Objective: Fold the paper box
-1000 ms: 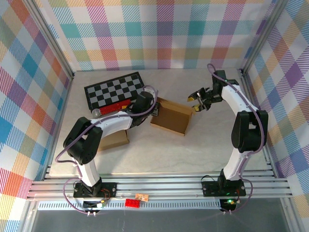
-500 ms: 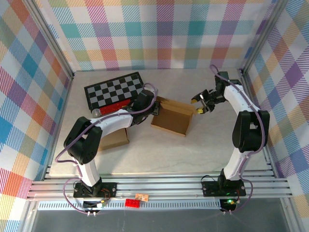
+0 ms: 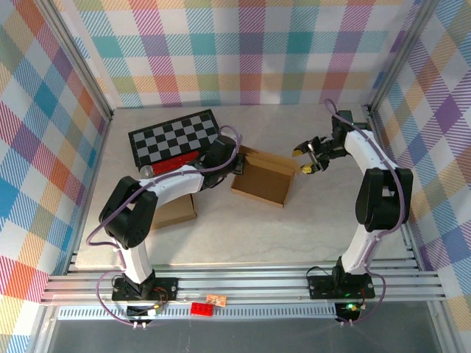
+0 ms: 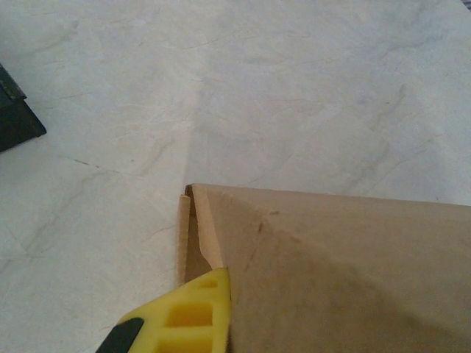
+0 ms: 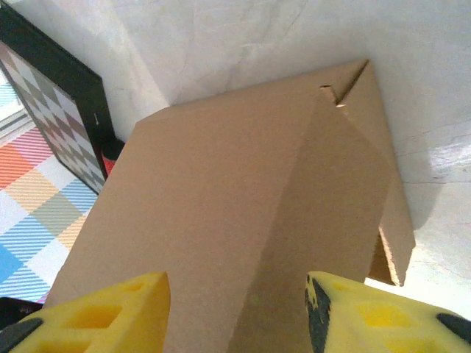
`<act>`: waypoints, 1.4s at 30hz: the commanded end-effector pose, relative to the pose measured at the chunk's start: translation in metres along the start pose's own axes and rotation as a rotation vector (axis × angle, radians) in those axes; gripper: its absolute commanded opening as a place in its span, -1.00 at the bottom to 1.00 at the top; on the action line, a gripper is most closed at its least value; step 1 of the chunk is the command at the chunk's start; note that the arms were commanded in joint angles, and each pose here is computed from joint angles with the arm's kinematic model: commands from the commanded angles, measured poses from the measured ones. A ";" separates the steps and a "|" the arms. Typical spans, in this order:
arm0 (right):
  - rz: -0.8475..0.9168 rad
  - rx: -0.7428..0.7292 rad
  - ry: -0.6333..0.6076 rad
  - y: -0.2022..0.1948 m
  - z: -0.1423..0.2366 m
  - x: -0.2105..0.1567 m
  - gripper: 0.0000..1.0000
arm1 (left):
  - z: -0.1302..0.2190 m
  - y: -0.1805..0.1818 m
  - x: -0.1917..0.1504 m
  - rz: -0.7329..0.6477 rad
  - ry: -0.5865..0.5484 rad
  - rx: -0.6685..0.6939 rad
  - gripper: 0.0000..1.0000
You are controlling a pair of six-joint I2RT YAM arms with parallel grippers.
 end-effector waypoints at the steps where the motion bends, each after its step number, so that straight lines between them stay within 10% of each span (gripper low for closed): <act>1: -0.043 0.042 0.069 0.000 -0.015 -0.003 0.05 | 0.000 -0.009 0.007 -0.001 -0.013 -0.031 -1.00; 26: -0.024 0.015 0.065 0.002 -0.033 -0.014 -0.26 | -0.004 -0.011 -0.004 0.111 0.043 -0.087 -1.00; 42: 0.162 -0.089 -0.048 -0.009 -0.031 -0.038 -0.37 | 0.020 -0.004 -0.026 0.161 0.089 -0.101 -0.48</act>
Point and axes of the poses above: each hand's point on the last joint's axis, 136 mm out from that joint toward the fingers, its own z axis back along the fingers, its own y axis along the line the jaws close on, x = y × z, the point moved 9 cm from there along z, back along the fingers
